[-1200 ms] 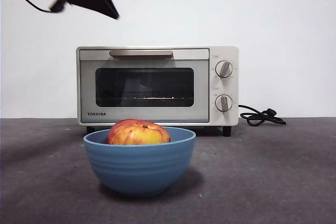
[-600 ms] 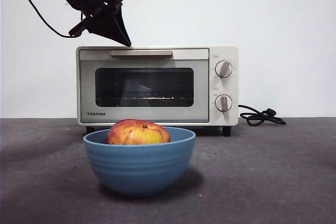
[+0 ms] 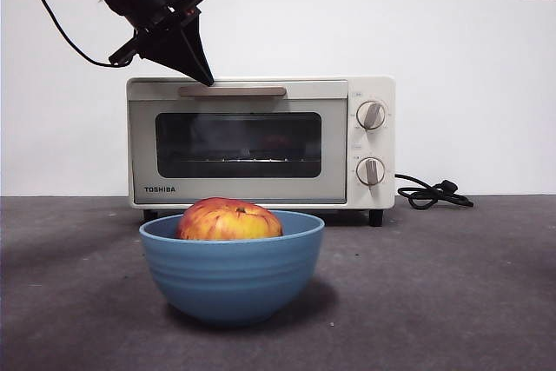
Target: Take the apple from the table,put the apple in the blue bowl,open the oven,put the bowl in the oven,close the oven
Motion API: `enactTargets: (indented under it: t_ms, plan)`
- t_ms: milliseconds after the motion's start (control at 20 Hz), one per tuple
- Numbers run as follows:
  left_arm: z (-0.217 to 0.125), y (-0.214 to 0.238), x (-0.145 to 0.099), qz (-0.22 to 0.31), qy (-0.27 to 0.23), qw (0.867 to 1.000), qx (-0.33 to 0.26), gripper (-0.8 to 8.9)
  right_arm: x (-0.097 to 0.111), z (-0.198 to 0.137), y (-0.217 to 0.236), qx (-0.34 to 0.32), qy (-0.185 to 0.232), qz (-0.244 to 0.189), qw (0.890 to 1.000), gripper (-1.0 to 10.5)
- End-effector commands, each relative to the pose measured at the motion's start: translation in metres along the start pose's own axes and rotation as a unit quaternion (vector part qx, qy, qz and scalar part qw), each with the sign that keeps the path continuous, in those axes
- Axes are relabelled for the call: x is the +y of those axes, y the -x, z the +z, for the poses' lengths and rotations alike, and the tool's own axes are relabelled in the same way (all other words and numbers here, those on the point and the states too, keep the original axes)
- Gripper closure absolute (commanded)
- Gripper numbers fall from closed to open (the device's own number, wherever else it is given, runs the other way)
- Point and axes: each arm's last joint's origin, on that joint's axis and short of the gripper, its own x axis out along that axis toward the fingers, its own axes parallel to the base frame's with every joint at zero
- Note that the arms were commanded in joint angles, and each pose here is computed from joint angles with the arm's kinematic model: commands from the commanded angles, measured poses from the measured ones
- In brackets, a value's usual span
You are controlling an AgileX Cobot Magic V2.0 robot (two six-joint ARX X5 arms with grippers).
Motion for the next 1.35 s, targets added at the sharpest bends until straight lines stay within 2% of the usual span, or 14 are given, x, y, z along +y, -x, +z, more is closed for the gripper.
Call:
enactTargets:
  t_ms: [50, 850, 1350]
  plan:
    - [-0.017, -0.025, 0.009, 0.034, 0.007, 0.997, 0.072, 8.19, 0.001, 0.0, -0.001, -0.006, -0.007, 0.009, 1.0, 9.5]
    - [-0.033, -0.041, -0.034, 0.084, -0.05, 0.987, 0.127, 8.19, 0.001, 0.001, -0.001, -0.008, -0.01, 0.01, 1.0, 9.5]
    - [-0.038, -0.047, -0.049, 0.095, -0.07, 0.984, 0.134, 8.19, 0.0, 0.002, -0.001, -0.023, -0.006, -0.01, 1.0, 9.5]
